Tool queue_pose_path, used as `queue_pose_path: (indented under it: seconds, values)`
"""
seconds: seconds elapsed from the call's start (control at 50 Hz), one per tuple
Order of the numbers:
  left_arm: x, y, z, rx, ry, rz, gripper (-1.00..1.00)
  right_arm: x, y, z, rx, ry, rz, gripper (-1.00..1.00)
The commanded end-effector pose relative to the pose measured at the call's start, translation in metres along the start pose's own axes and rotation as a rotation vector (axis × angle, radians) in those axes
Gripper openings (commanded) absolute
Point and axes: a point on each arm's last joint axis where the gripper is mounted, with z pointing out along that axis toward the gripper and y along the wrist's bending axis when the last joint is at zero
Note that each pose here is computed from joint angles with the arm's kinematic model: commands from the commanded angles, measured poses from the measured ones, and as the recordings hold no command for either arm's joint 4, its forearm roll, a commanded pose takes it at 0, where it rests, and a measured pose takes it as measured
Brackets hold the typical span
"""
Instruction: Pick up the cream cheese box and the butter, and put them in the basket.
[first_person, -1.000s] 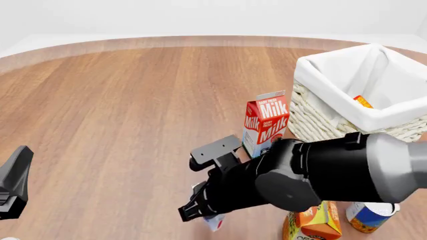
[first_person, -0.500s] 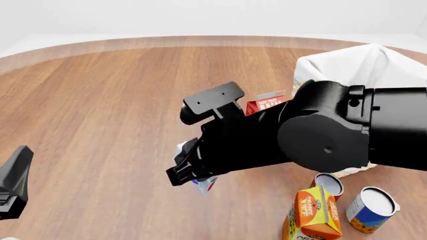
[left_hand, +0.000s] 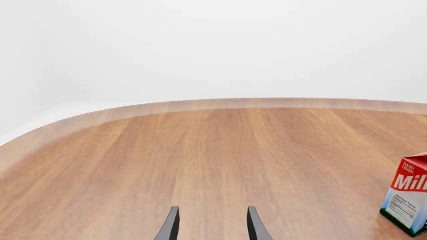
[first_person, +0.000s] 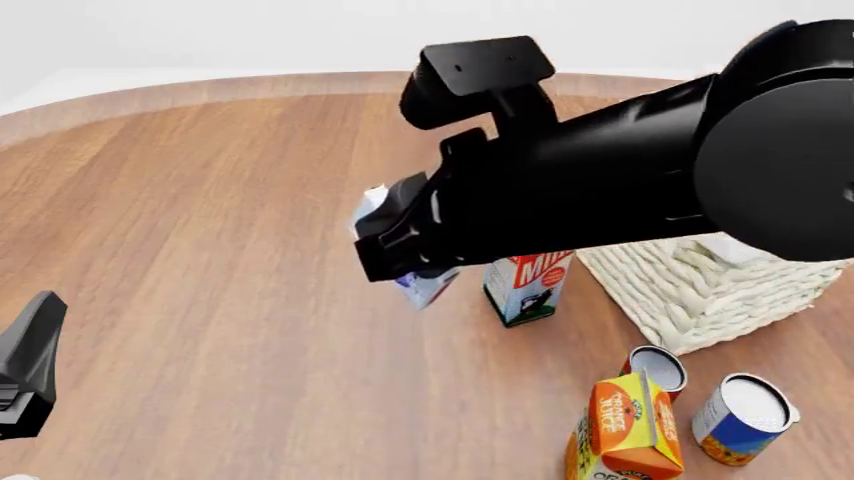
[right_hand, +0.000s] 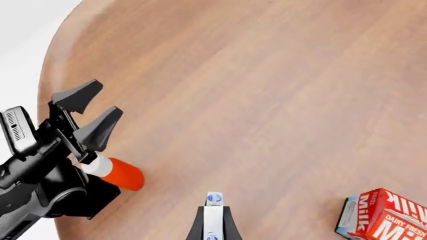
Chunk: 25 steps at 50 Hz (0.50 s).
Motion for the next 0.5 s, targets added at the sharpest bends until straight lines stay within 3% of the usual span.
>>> queue_pose_path:
  seconds: [0.02, 0.1, 0.32, 0.5]
  values:
    - [0.0, 0.0, 0.0, 0.0, 0.0, 0.0, 1.0, -0.021, 0.0, -0.036, -0.011, -0.109, 0.0, -1.0]
    - [0.0, 0.0, 0.0, 0.0, 0.0, 0.0, 1.0, -0.035, -0.007, -0.062, 0.012, -0.189, -0.028, -1.0]
    - [0.0, 0.0, 0.0, 0.0, 0.0, 0.0, 1.0, -0.04, -0.017, -0.079, 0.044, -0.251, -0.018, -1.0]
    - [0.0, 0.0, 0.0, 0.0, 0.0, 0.0, 1.0, -0.051, -0.037, -0.103, 0.13, -0.315, 0.002, -1.0]
